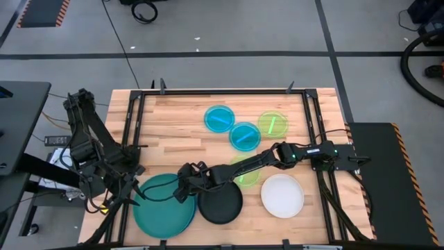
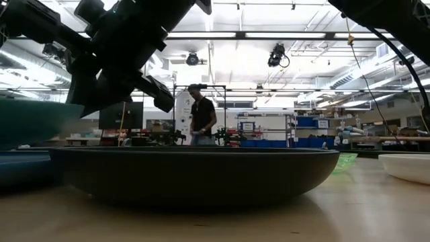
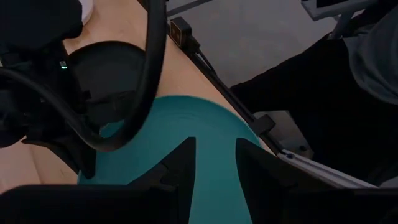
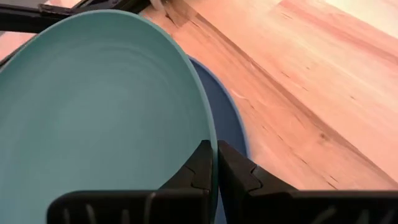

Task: Stack plastic plates
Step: Stack the green plate on top of the blue plate, then stack the black plate on top of the green plate

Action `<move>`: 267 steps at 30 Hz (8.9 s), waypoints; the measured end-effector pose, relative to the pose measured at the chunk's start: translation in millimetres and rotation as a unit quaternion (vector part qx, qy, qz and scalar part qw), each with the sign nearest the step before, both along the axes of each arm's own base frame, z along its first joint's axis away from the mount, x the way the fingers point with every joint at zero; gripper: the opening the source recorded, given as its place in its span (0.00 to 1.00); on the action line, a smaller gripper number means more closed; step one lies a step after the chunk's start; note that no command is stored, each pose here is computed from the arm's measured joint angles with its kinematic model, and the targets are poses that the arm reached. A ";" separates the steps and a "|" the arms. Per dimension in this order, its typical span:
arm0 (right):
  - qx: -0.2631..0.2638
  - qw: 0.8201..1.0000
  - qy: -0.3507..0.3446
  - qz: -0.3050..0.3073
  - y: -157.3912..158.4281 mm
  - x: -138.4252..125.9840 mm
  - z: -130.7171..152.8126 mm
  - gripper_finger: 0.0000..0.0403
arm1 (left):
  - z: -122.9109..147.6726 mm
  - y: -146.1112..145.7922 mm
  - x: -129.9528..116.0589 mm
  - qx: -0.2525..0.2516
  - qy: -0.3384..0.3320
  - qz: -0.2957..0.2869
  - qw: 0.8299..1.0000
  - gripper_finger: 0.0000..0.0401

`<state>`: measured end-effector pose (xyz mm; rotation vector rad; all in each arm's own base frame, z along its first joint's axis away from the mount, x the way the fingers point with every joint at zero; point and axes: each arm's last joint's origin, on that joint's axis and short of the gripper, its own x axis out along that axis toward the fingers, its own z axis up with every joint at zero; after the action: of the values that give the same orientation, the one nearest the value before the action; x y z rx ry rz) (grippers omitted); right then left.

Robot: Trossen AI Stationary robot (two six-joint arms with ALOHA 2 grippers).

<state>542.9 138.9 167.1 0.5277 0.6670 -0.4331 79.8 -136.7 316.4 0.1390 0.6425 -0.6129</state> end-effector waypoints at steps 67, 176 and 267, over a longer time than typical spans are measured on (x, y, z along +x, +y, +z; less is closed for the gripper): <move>0.000 0.944 0.241 0.224 -43.1 -50.8 37.6 0.32 | -7.1 9.1 -0.5 0.019 0.021 0.093 0.995 0.30; 0.079 0.943 0.187 0.265 -116.9 -48.4 59.5 0.05 | -29.7 -30.2 37.3 -0.046 -0.007 0.306 0.951 0.30; -0.168 0.958 0.023 0.231 -131.2 -24.3 105.3 0.21 | -35.0 82.8 87.1 -0.078 0.277 0.594 0.751 0.13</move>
<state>518.6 7.7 272.5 0.0318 0.7183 -0.1109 166.9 -54.0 281.5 -0.6194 1.0823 0.5852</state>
